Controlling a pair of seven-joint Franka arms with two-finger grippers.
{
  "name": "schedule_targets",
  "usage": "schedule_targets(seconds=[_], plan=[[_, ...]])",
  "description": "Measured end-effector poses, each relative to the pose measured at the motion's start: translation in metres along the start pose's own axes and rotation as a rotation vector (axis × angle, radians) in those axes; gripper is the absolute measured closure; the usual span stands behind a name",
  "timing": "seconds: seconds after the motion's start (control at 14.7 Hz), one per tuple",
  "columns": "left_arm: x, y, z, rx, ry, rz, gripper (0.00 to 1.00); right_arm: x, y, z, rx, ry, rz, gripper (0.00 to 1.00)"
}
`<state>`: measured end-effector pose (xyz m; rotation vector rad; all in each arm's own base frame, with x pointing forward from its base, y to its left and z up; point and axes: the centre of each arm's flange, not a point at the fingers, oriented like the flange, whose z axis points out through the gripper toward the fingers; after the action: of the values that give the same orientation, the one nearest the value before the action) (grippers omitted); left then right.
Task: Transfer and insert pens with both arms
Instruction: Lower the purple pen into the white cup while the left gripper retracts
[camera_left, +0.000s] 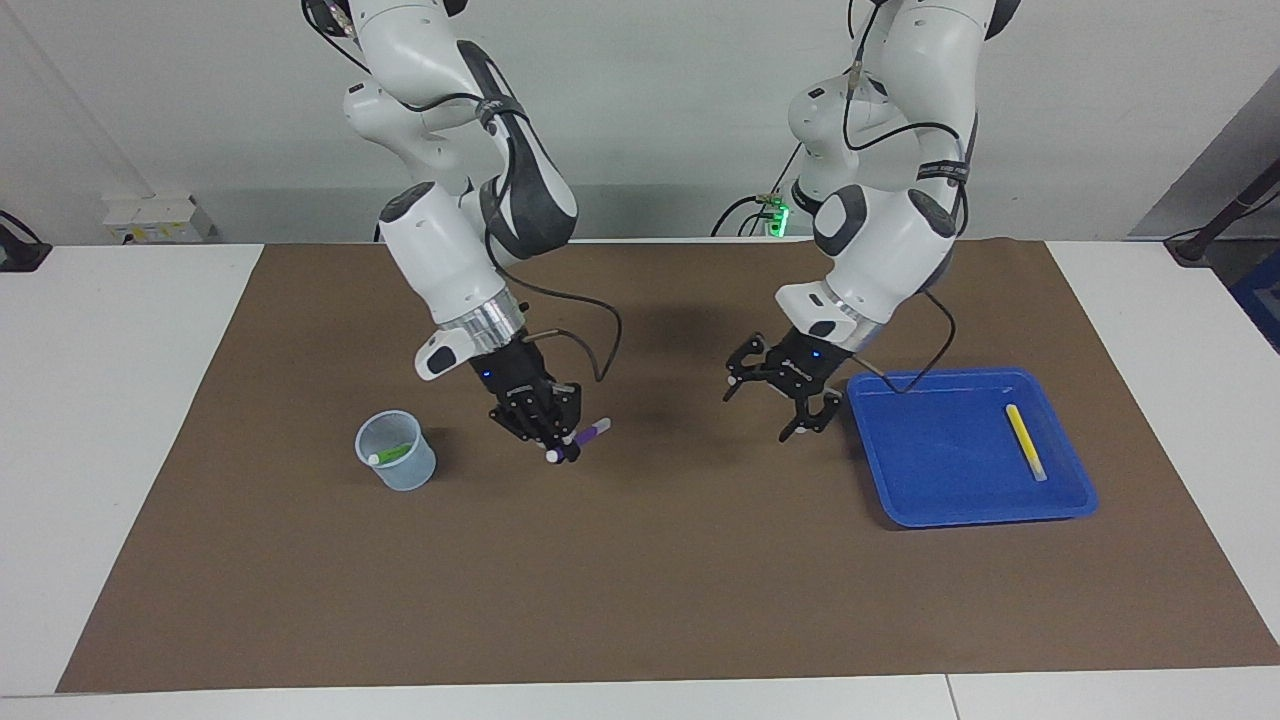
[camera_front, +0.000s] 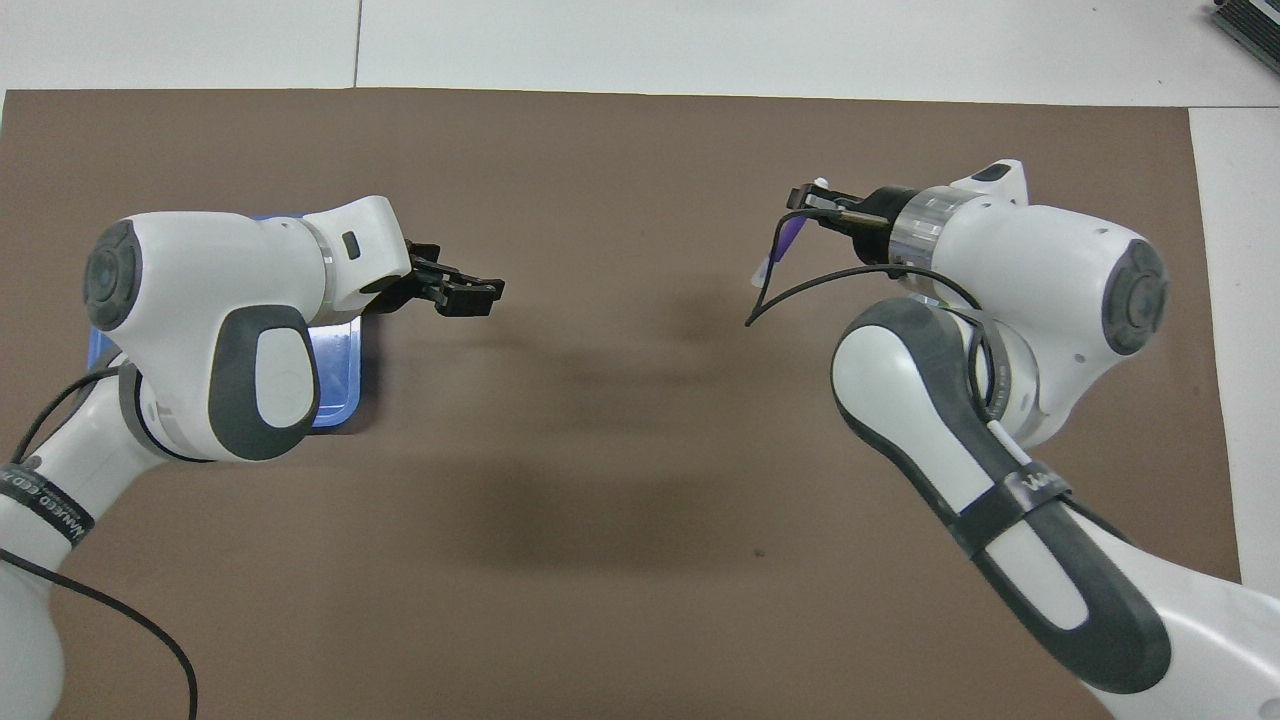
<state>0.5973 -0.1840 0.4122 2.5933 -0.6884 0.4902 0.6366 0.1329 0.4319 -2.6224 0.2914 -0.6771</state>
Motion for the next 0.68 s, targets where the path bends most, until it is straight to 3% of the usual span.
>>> schedule_targets(seconds=[0.14,0.34,0.68], plan=[[-0.006,-0.014,-0.006,-0.001,-0.026,-0.059,0.00,0.011,0.034,-0.018,-0.049,0.005,-0.074,0.82],[-0.010,-0.037,-0.018,0.020,-0.029,-0.131,0.00,0.021,0.070,-0.046,-0.127,-0.038,-0.153,0.82],[-0.004,-0.094,-0.071,0.171,-0.066,-0.298,0.00,0.016,0.090,-0.105,-0.194,-0.132,-0.186,0.82]])
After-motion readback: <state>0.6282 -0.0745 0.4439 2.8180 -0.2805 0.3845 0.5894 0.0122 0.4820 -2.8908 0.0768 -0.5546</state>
